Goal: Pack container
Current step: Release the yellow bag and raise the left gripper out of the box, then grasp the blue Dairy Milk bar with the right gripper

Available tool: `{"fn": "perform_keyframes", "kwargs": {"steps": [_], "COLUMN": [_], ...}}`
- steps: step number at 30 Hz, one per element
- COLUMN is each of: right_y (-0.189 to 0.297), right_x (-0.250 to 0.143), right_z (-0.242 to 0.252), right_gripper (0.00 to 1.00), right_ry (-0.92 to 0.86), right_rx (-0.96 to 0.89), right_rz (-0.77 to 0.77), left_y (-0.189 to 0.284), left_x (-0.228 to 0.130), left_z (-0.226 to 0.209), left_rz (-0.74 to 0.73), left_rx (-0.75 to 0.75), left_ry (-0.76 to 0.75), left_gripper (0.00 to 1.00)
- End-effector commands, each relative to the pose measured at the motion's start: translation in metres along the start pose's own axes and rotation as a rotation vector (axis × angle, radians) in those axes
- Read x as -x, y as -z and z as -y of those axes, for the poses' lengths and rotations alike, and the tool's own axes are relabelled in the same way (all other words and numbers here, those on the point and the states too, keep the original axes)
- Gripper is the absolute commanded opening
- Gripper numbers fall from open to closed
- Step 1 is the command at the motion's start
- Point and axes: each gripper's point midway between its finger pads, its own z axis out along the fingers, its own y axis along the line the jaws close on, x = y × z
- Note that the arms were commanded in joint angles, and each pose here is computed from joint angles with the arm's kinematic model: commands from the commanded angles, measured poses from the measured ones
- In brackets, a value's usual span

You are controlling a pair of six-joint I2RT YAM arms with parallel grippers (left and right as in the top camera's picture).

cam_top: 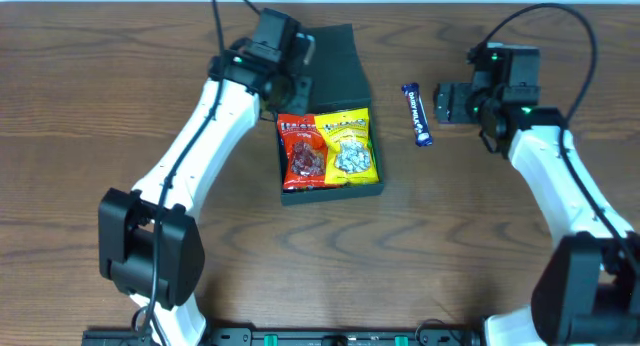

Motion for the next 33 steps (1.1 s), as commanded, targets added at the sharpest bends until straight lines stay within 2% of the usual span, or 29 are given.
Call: {"fn": "perform_keyframes", "kwargs": {"steps": [1,9,12,19,25,33], "right_y": [-0.018,-0.056,-0.068,-0.094,-0.109,-0.120], "right_x": [-0.010,-0.032,-0.038,-0.045,-0.056,-0.069], "right_z": [-0.012,-0.031,-0.033,-0.039,-0.041,-0.045], "right_gripper": [0.94,0.83,0.78,0.77,0.65,0.59], "right_ry": [0.052,0.238,0.251,0.273,0.279,0.287], "right_rx": [0.020,0.044,0.036,0.043,0.045,0.056], "right_rz": [-0.045,-0.097,-0.109,-0.104,-0.121,-0.150], "left_y": [-0.005,-0.004,-0.004,-0.003,-0.003,-0.003], "left_x": [-0.003,-0.001,-0.001,-0.001,-0.002,-0.001], "left_z": [-0.006,-0.018,-0.019,-0.020,-0.020,-0.020], "left_rz": [-0.018,-0.013,-0.012,-0.013,-0.013,-0.010], "left_rx": [-0.002,0.009,0.010,0.011,0.011,0.011], "left_ry": [0.019,0.041,0.044,0.045,0.045,0.045], "left_gripper": [0.06,0.06,0.06,0.06,0.06,0.06]}}
